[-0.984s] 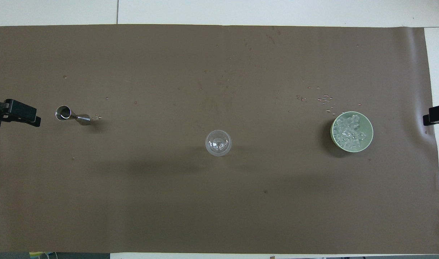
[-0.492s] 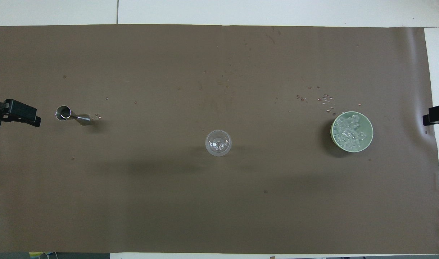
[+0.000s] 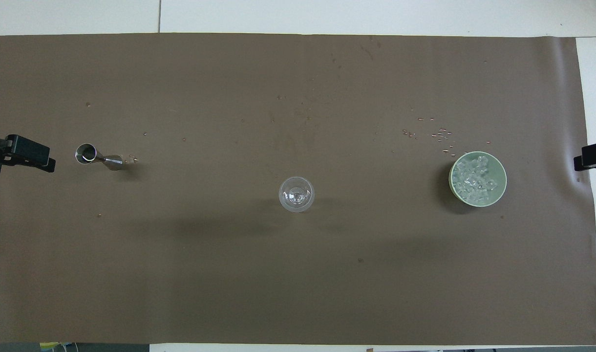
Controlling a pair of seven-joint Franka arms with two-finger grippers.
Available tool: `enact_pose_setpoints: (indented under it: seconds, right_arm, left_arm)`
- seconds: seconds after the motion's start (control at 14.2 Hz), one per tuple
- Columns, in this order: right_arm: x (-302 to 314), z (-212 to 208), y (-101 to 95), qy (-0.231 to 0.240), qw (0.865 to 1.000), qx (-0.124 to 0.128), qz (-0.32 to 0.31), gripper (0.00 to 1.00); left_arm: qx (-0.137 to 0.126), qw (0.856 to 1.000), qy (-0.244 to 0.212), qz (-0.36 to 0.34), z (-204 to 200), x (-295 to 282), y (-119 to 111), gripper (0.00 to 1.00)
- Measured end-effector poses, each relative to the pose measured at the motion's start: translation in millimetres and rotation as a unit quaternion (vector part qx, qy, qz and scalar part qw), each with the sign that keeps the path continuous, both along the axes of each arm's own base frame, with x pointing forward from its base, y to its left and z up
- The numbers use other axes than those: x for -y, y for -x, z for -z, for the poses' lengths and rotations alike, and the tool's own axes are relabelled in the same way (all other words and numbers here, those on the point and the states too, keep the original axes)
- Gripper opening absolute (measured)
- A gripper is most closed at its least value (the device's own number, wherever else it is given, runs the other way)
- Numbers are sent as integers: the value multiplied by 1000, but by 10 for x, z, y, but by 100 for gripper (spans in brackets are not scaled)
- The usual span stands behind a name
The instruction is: Pour wine and add ice with both arms
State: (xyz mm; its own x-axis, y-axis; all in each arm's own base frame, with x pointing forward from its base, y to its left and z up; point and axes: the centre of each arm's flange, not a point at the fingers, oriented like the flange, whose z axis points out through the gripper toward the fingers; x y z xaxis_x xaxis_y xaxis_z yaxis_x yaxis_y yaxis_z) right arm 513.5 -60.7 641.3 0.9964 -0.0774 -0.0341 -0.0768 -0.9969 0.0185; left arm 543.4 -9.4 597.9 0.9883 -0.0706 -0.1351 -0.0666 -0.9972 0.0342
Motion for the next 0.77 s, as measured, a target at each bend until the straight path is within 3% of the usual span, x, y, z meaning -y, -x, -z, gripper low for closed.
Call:
enact_pose_setpoints:
  seconds: [0.14,0.42,0.77]
  right_arm:
    - [0,0,0,0,1000,0,0,100]
    - [0,0,0,0,1000,0,0,100]
    - [0,0,0,0,1000,0,0,100]
  left_arm:
    - [-1,1000,0,0,2,-2,3,100]
    - [-58,998,-1,1,55,-2,160,100]
    - [-61,998,-1,-2,55,-35,170,100]
